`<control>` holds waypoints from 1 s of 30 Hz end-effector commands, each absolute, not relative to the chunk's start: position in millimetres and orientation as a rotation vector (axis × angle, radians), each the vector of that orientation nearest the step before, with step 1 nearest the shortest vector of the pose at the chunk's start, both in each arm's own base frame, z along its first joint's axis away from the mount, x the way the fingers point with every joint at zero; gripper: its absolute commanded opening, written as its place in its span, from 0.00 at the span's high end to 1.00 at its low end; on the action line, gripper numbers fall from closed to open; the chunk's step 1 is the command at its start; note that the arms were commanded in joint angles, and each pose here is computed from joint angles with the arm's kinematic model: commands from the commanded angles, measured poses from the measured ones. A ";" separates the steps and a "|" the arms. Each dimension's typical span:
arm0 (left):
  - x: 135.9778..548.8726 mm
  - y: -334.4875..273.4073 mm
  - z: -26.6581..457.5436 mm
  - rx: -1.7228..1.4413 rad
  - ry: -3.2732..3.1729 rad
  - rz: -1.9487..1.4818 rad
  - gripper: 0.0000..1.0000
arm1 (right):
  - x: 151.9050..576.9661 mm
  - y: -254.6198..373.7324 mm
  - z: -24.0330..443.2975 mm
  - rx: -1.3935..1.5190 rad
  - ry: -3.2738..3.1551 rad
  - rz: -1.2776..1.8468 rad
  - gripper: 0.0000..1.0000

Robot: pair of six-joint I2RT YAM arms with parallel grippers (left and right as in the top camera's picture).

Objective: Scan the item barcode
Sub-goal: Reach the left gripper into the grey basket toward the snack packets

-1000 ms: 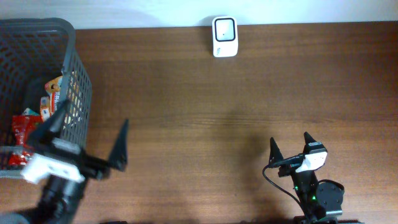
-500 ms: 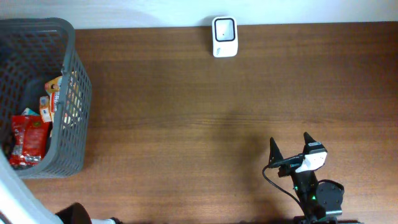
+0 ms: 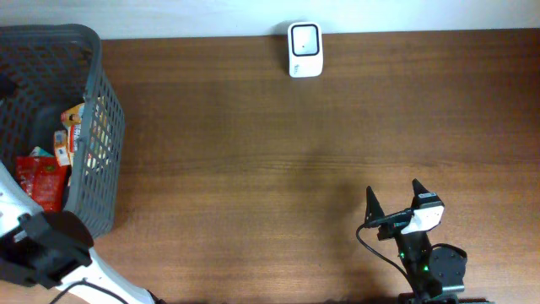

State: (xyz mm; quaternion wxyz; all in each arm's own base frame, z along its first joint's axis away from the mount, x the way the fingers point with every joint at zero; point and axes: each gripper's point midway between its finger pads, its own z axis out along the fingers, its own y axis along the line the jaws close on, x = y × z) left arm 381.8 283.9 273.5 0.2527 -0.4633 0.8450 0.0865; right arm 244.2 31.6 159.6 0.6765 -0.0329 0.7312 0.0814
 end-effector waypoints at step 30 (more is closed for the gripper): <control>404.3 250.3 154.2 -0.999 2.832 0.105 0.21 | 244.0 34.1 156.5 -0.089 1.647 0.187 0.02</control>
